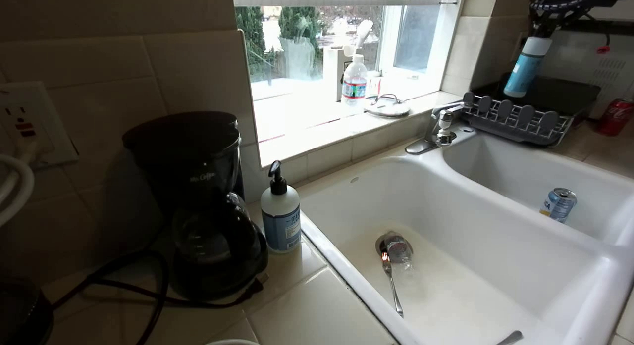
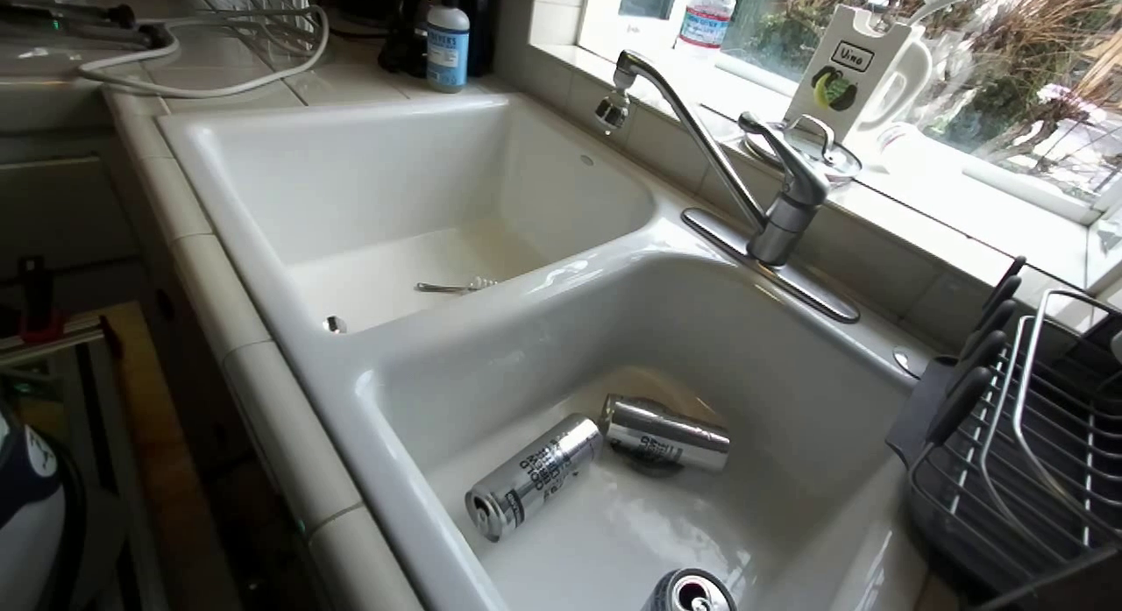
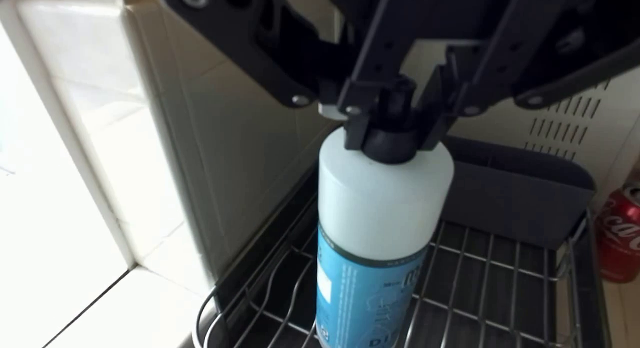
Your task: Move the blue bottle to the right side of the sink
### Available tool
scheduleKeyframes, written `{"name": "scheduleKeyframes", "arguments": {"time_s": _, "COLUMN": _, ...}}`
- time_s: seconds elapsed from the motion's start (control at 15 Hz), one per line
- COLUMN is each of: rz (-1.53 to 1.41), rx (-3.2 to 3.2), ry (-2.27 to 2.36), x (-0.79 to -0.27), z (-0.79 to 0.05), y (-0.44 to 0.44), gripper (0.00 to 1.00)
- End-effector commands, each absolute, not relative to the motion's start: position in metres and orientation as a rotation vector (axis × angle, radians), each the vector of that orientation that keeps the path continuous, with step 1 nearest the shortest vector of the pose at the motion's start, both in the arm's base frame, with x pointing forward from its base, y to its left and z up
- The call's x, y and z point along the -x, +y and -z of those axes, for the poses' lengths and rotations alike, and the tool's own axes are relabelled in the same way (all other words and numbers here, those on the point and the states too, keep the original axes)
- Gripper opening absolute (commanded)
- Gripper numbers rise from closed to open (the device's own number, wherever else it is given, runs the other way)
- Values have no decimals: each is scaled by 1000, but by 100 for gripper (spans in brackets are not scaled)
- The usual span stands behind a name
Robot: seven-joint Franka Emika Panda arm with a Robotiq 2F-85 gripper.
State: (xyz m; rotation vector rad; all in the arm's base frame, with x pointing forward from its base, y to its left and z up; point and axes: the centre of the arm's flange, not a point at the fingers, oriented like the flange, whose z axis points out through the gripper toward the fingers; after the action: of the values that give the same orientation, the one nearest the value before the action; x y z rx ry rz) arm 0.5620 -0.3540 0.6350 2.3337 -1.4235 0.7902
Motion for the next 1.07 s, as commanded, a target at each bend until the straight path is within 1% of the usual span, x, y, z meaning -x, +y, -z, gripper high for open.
{"name": "scheduleKeyframes", "arguments": {"time_s": 0.0, "rz": -748, "rx": -2371, "ry": -1456, "x": -581, "z": -626, "y": -362, "gripper": 7}}
{"name": "scheduleKeyframes", "arguments": {"time_s": 0.53, "rz": -732, "rx": -2335, "ry": -1425, "x": -612, "z": -599, "y": -355, "gripper": 7}}
{"name": "scheduleKeyframes", "arguments": {"time_s": 1.0, "rz": -708, "rx": -2344, "ry": -1433, "x": -627, "z": -571, "y": -353, "gripper": 7}}
